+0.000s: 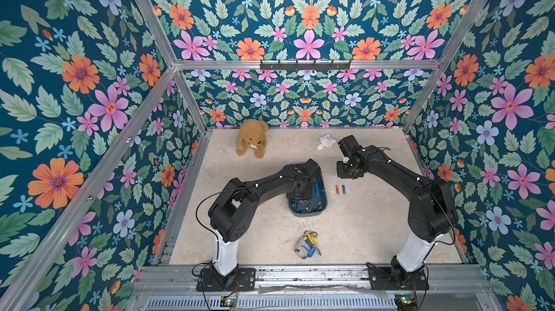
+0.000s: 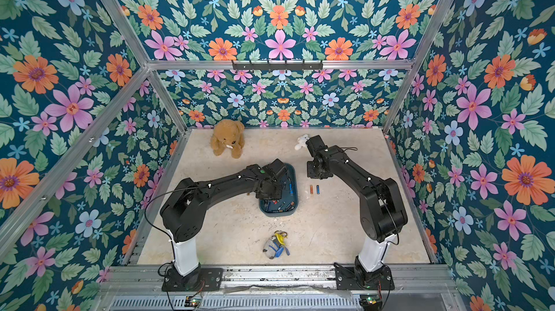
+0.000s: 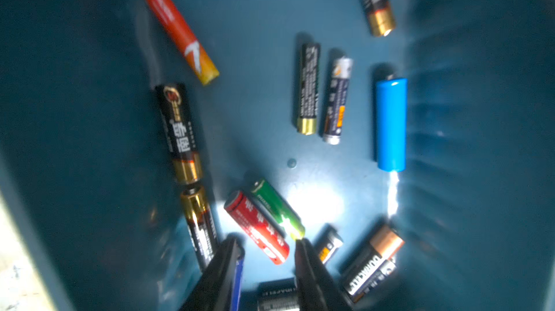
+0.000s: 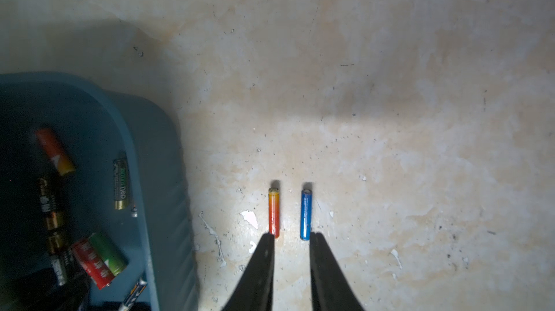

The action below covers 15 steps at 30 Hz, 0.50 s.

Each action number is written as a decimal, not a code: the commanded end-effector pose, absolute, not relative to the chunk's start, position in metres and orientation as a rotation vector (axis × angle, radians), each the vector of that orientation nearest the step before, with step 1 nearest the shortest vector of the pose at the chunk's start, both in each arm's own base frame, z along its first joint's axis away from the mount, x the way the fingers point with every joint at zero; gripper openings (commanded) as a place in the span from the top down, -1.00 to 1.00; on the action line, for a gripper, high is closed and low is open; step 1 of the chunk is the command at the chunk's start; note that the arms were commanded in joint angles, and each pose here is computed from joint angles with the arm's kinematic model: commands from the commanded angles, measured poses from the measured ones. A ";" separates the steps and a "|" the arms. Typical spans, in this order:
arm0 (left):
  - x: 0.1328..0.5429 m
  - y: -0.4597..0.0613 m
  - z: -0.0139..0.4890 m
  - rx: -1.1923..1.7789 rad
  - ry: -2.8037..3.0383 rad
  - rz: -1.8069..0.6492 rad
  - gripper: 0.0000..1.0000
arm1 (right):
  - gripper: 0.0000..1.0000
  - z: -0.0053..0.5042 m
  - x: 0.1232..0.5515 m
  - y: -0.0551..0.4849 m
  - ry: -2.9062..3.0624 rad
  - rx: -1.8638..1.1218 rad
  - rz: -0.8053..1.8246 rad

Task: Take the batteries out of the storage box
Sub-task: Pick up the battery from the storage box.

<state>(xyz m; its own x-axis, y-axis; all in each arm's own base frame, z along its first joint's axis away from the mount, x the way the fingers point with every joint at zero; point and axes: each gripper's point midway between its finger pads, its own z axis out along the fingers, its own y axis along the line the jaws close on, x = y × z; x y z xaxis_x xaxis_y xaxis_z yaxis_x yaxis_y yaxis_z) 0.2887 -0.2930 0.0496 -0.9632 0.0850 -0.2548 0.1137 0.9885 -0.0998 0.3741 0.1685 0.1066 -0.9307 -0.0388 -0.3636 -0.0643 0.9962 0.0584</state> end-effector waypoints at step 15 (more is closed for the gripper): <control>0.285 -0.292 0.030 0.128 2.916 -0.145 0.24 | 0.47 0.104 0.376 0.168 2.777 -0.089 0.078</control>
